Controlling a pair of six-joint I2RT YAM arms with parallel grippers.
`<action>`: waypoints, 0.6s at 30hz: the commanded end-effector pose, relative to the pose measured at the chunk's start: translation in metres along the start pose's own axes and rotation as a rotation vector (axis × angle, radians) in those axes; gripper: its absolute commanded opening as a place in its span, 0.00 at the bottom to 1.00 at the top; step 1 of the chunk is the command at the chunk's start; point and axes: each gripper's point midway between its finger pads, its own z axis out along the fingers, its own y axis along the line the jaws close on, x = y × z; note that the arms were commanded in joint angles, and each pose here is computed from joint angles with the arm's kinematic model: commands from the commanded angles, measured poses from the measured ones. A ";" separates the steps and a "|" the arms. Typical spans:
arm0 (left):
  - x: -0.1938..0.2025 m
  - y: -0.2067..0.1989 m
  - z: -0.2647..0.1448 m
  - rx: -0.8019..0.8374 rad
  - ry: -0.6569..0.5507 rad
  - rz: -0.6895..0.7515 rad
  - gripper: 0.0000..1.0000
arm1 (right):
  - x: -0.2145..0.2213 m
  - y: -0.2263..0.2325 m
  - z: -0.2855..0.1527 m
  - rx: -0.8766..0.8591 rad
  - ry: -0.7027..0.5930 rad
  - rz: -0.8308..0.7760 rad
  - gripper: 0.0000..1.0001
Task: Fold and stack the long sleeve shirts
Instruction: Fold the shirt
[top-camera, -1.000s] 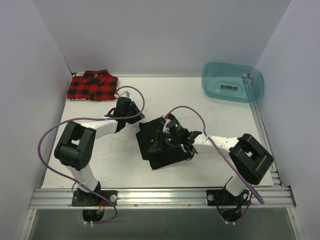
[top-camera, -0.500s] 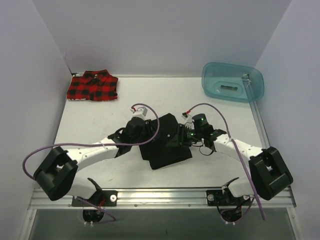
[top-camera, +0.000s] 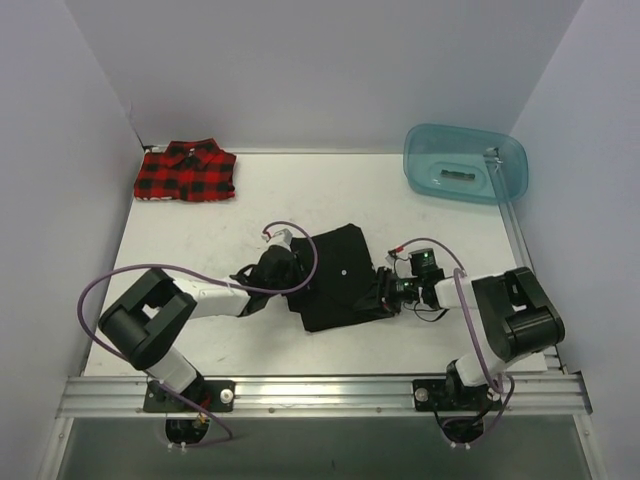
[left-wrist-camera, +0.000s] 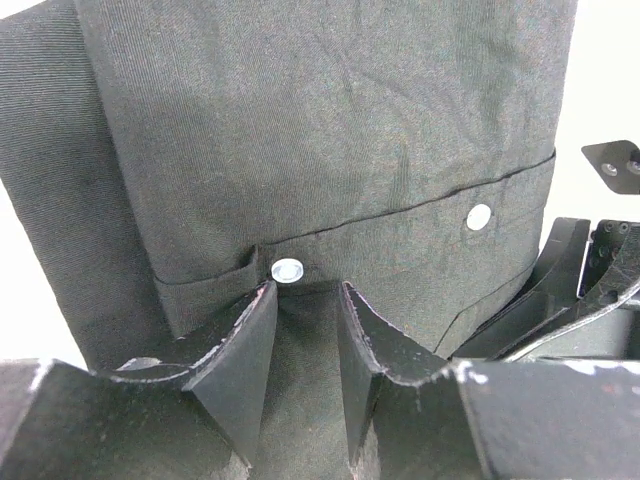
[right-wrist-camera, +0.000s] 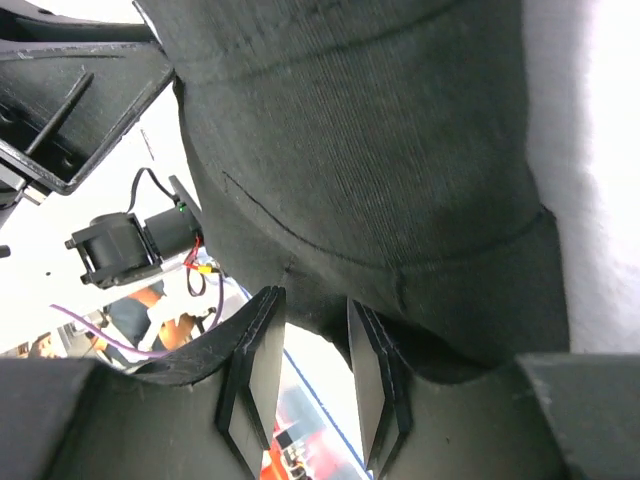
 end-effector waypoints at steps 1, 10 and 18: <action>0.018 0.022 -0.007 -0.064 0.059 0.004 0.41 | -0.005 0.006 -0.008 -0.008 -0.053 -0.035 0.33; -0.069 -0.041 -0.035 0.037 -0.116 0.079 0.48 | -0.088 0.113 -0.048 -0.084 -0.315 -0.239 0.36; -0.110 -0.045 0.002 0.052 -0.148 0.052 0.47 | -0.174 0.184 -0.001 -0.303 -0.427 -0.237 0.38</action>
